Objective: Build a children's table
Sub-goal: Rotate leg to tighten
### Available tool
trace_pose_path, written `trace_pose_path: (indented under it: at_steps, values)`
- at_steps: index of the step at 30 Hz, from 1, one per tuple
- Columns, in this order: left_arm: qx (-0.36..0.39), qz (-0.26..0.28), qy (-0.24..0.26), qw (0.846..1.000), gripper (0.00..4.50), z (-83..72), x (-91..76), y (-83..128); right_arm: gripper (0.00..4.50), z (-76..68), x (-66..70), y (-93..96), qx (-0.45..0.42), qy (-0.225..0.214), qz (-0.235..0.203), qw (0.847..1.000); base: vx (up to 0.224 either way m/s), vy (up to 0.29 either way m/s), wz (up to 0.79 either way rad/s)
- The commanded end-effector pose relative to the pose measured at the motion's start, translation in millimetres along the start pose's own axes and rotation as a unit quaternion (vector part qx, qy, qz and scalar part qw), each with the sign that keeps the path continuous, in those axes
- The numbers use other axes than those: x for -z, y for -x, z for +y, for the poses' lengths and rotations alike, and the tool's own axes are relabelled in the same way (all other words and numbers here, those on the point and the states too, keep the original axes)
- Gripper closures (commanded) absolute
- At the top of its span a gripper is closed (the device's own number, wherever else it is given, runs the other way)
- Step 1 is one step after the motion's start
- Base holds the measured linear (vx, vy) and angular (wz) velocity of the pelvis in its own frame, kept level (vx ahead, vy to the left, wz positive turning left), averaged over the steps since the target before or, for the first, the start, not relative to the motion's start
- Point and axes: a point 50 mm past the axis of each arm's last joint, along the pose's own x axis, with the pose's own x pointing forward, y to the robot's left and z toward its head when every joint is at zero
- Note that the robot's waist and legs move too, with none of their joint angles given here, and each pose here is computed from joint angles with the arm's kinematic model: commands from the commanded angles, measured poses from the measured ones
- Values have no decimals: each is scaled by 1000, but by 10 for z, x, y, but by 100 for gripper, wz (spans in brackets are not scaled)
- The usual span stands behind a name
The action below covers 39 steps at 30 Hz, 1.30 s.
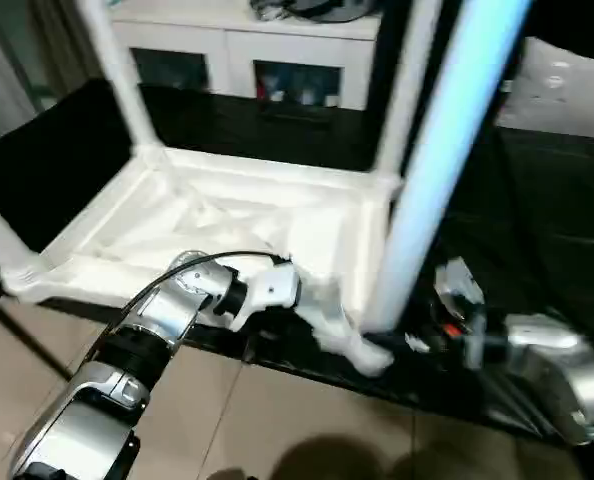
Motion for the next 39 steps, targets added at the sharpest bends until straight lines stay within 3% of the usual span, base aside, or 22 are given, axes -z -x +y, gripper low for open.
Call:
trace_pose_path:
  at_steps: [1,4,6,9,11,18,22,23,25,27,29,30,33,39]
  values:
    - [-30,-46,-1,999,450,8,-240,-273,243,177,-61,-287,-15,-9,-16,1000,0,0,0]
    - [-97,-63,32,993,450,92,-387,-441,244,72,-86,-455,128,-34,-32,991,0,0,0]
    - [-137,-80,55,986,450,147,-504,-534,245,-9,-96,-571,218,-81,-46,971,0,0,0]
    - [-163,-98,60,980,450,191,-627,-581,245,-12,-147,-689,246,-97,-64,962,1,21,0]
    - [-163,-95,53,980,450,195,-655,-587,190,-2,-187,-716,249,-86,-72,962,0,0,0]
    - [-159,-70,42,984,450,183,-592,-557,128,1,-217,-659,246,-56,-81,964,0,0,0]
    - [-151,-48,33,987,450,185,-455,-449,87,-86,-228,-406,224,-18,-86,971,12,-13,1]
    - [-143,-41,25,989,450,177,-381,-385,75,-133,-234,-271,203,2,-85,975,0,0,0]
    - [-137,-39,23,990,450,169,-348,-358,58,-155,-234,-213,192,11,-83,978,0,0,0]
    - [-111,-31,13,993,450,133,-245,-249,39,-211,-247,-9,139,48,-58,987,0,0,0]
    - [-111,-31,13,993,450,133,-245,-249,27,-211,-247,-9,139,48,-58,987,0,0,0]
    - [-83,-26,-6,996,450,94,-195,-178,13,-221,-264,104,88,77,-38,992,0,0,0]
    - [-42,-11,-29,999,450,44,-126,-81,5,-266,-292,203,40,101,-10,994,0,0,0]
    - [22,33,-49,998,450,-37,32,89,5,-198,-311,295,-120,105,55,986,0,0,0]
